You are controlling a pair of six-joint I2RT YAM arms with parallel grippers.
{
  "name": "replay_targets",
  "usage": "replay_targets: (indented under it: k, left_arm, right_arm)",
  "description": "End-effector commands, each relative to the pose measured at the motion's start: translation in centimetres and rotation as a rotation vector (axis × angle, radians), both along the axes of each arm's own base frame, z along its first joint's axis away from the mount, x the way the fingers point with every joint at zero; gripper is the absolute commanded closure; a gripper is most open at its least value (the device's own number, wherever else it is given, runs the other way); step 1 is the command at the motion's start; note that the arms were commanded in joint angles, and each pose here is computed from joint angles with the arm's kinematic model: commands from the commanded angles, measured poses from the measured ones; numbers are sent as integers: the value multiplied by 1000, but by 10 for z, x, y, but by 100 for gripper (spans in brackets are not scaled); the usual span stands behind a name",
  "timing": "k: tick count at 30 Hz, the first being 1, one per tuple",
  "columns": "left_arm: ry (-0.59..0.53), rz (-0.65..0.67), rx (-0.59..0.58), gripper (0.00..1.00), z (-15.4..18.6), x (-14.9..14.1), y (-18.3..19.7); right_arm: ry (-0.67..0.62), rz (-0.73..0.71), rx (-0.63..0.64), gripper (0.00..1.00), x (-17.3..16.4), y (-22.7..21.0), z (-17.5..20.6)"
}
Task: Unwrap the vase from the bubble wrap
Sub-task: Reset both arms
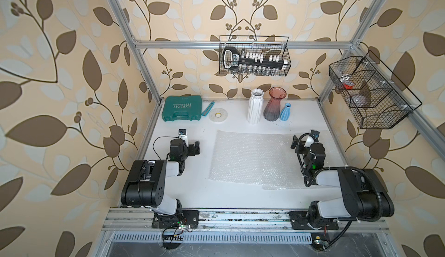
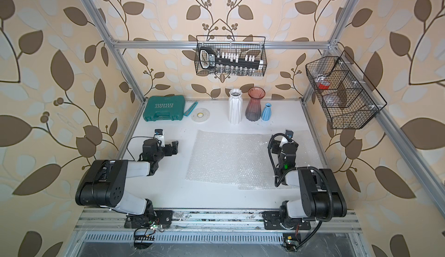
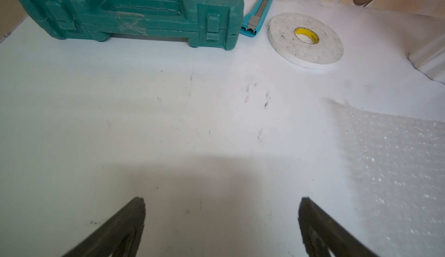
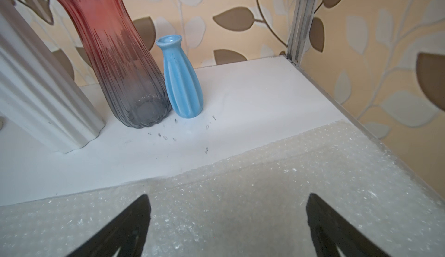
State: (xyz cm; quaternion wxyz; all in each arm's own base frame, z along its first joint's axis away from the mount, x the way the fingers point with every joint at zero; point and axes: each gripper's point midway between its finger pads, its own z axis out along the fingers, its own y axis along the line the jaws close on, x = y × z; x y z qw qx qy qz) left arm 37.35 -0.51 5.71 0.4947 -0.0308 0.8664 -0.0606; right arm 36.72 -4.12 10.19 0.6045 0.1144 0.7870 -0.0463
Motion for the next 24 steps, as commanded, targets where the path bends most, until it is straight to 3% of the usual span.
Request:
replay_targets:
  k: [1, 24]
  left_arm:
    - [-65, -22, 10, 1, 18, 11, -1]
    - [-61, -19, 9, 1, 18, 11, -1]
  right_arm:
    - [-12, 42, -48, 0, 9, 13, 4]
    - [-16, 42, -46, 0, 8, 13, 5]
